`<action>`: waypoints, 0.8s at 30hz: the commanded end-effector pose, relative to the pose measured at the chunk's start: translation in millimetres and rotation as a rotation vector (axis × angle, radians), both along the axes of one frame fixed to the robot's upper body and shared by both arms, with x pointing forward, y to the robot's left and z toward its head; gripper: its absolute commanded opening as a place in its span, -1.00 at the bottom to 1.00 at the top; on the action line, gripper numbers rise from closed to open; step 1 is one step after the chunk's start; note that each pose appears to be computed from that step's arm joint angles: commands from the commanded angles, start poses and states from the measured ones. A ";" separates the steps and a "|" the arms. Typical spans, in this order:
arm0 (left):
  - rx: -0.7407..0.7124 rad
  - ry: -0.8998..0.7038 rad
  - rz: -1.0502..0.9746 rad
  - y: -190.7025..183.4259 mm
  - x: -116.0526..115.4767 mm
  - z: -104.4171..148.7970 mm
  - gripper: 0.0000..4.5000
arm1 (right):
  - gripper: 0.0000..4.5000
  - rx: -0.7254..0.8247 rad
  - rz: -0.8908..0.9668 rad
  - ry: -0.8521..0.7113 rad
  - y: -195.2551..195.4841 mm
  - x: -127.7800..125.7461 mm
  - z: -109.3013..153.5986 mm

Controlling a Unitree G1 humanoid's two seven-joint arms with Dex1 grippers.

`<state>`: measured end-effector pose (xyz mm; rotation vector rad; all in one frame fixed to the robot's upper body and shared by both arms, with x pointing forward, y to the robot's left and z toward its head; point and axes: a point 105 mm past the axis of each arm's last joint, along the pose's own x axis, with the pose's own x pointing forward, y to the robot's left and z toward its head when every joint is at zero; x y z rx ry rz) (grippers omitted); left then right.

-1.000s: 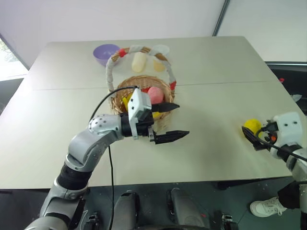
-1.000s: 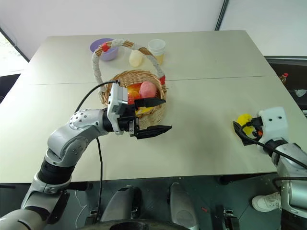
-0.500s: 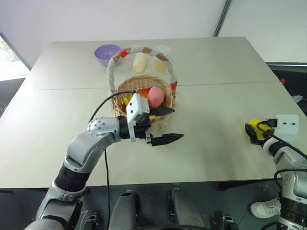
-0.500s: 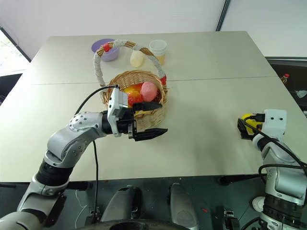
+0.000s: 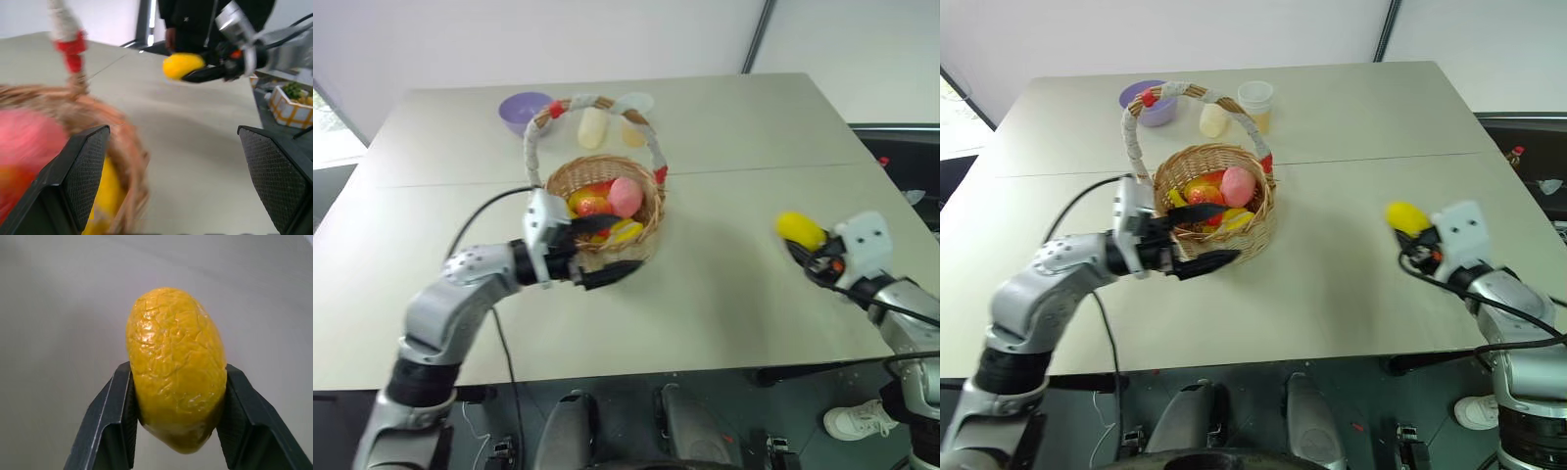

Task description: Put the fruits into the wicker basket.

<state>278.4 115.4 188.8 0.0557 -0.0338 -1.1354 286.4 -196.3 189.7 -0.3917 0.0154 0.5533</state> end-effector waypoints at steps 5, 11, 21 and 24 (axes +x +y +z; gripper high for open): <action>0.042 -0.022 0.135 47.1 -6.9 6.8 1.00 | -0.30 0.028 0.396 -0.105 119.3 11.9 38.9; 0.035 -0.040 0.174 46.5 -14.9 7.5 1.00 | -0.30 0.009 0.391 -0.063 156.0 41.8 28.4; 0.014 -0.055 0.208 45.4 -15.2 9.8 1.00 | 0.98 0.042 0.533 -0.170 149.8 12.5 50.3; 0.008 -0.058 0.219 47.2 -13.1 9.6 1.00 | 0.98 0.126 0.513 -0.116 119.8 1.3 51.3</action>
